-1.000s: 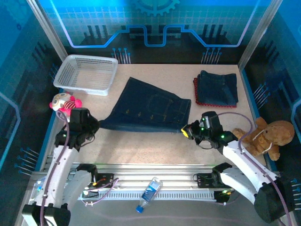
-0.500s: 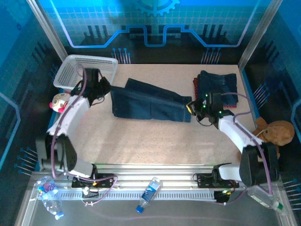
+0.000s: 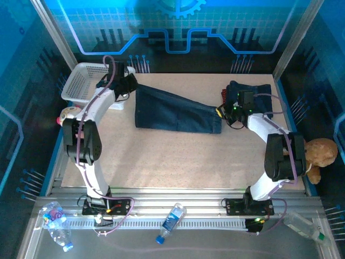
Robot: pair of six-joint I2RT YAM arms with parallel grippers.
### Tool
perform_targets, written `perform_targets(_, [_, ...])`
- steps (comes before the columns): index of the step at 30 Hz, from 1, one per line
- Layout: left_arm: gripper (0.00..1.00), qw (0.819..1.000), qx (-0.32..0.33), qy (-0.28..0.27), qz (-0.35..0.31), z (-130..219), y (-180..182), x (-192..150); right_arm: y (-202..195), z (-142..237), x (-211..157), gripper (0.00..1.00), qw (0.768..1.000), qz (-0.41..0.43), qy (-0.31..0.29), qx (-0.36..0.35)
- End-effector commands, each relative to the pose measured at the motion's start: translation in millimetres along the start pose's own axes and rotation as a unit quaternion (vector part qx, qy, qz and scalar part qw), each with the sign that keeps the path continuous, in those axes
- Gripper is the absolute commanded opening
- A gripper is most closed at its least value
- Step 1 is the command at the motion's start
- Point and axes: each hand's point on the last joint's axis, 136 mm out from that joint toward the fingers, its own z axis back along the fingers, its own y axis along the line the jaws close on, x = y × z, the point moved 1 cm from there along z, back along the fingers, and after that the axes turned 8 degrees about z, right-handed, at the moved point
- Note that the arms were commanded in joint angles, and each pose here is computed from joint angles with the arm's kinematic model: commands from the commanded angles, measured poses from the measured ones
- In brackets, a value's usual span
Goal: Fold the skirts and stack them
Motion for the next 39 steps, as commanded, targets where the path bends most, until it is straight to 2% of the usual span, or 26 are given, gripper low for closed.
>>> perform_targets(1, [0.00, 1.000, -0.009, -0.013, -0.025, -10, -9, 12, -11, -7, 14, 0.00, 1.000, 0.003, -0.009, -0.020])
perform_targets(6, [0.00, 0.999, -0.027, -0.004, -0.036, -27, -18, 14, -16, -17, 18, 0.00, 1.000, -0.001, -0.006, -0.023])
perform_targets(13, [0.00, 0.998, -0.038, 0.001, -0.043, -55, -13, 6, -22, -24, 20, 0.00, 1.000, -0.003, -0.004, -0.028])
perform_targets(19, [0.00, 0.999, -0.013, 0.011, -0.038, -75, 1, 2, -20, -28, 25, 0.00, 1.000, -0.001, -0.005, -0.025])
perform_targets(21, [0.00, 0.999, 0.000, 0.012, -0.035, -77, 6, 1, -17, -29, 28, 0.04, 1.000, 0.002, -0.004, -0.020])
perform_targets(24, [0.19, 1.000, 0.006, 0.013, -0.021, -74, 6, 3, -2, -29, 32, 0.17, 1.000, 0.017, -0.002, 0.007])
perform_targets(25, [0.31, 1.000, -0.005, 0.018, -0.016, -72, 1, 2, 4, -27, 34, 0.25, 1.000, 0.022, -0.006, 0.018])
perform_targets(27, [0.48, 0.999, -0.030, 0.030, -0.007, -65, -12, 2, 20, -20, 38, 0.40, 0.998, 0.034, -0.015, 0.044])
perform_targets(29, [0.69, 0.998, -0.037, 0.042, 0.008, -54, -21, 1, 34, -11, 40, 0.62, 0.997, 0.047, -0.025, 0.061])
perform_targets(32, [0.88, 0.996, -0.048, 0.068, 0.025, -38, -33, -13, 43, 0, 32, 1.00, 0.995, 0.066, -0.034, 0.060])
perform_targets(35, [0.98, 0.992, -0.069, 0.103, 0.028, -24, -49, -42, 48, 4, 17, 1.00, 0.994, 0.090, -0.035, 0.045])
perform_targets(39, [0.99, 0.976, -0.117, 0.175, 0.059, -20, -66, -95, 55, -8, -7, 1.00, 0.991, 0.125, -0.011, 0.037])
